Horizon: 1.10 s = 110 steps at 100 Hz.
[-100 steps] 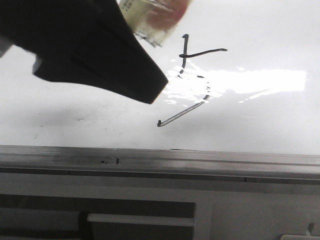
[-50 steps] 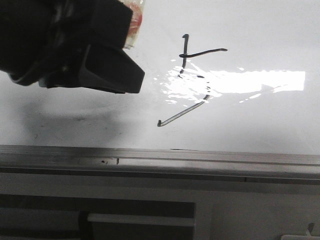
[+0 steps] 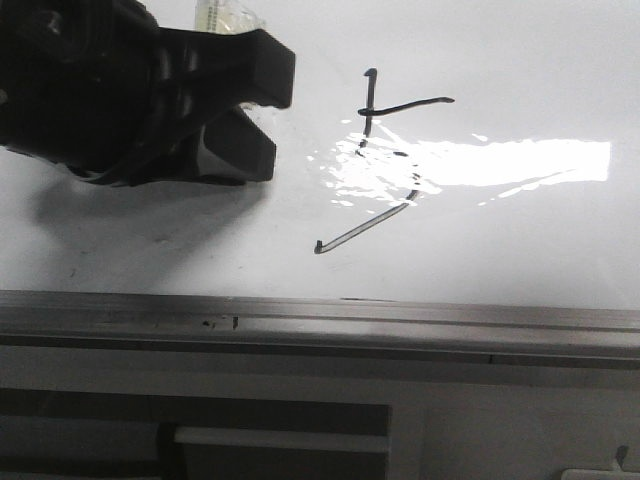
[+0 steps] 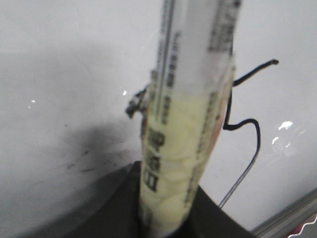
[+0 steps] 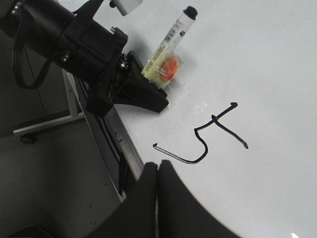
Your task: Write number 5 on whiteboard
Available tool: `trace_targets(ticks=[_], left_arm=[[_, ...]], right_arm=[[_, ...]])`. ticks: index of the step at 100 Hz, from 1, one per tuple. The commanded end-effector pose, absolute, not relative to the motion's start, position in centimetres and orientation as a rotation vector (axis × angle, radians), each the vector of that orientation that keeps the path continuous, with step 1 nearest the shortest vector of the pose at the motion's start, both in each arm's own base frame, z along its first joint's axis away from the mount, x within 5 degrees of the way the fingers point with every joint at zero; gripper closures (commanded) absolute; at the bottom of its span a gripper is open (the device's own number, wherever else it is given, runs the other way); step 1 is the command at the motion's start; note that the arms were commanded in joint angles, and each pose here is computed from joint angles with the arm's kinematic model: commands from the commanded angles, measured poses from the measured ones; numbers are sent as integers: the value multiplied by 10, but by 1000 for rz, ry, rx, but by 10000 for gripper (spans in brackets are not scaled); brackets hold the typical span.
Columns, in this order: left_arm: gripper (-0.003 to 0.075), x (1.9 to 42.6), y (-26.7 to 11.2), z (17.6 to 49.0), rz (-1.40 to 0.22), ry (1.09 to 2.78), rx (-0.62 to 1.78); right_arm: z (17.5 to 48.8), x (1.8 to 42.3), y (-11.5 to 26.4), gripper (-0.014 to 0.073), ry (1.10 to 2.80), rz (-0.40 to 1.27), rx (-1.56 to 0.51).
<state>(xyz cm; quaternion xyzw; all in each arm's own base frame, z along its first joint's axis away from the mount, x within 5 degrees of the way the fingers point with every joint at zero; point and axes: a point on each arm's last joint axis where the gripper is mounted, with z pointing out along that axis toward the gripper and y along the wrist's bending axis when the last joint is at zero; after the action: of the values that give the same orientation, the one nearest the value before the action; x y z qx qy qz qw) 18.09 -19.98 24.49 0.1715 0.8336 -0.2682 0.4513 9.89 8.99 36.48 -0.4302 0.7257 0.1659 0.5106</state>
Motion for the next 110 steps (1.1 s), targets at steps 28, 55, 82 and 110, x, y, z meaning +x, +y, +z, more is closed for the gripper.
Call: trace_targets(ticks=[28, 55, 82, 110], left_arm=[[741, 196, -200, 249, -639, 2029, 333], [741, 197, -201, 244, -654, 2070, 288], [741, 195, -202, 242, -670, 2096, 292], [740, 195, -201, 242, -679, 2104, 266]], right_arm=[[381, 101, 88, 657, 1664, 402, -934], [381, 101, 88, 657, 1664, 402, -934], [381, 101, 88, 657, 1664, 402, -934], [381, 101, 88, 657, 1664, 403, -934]])
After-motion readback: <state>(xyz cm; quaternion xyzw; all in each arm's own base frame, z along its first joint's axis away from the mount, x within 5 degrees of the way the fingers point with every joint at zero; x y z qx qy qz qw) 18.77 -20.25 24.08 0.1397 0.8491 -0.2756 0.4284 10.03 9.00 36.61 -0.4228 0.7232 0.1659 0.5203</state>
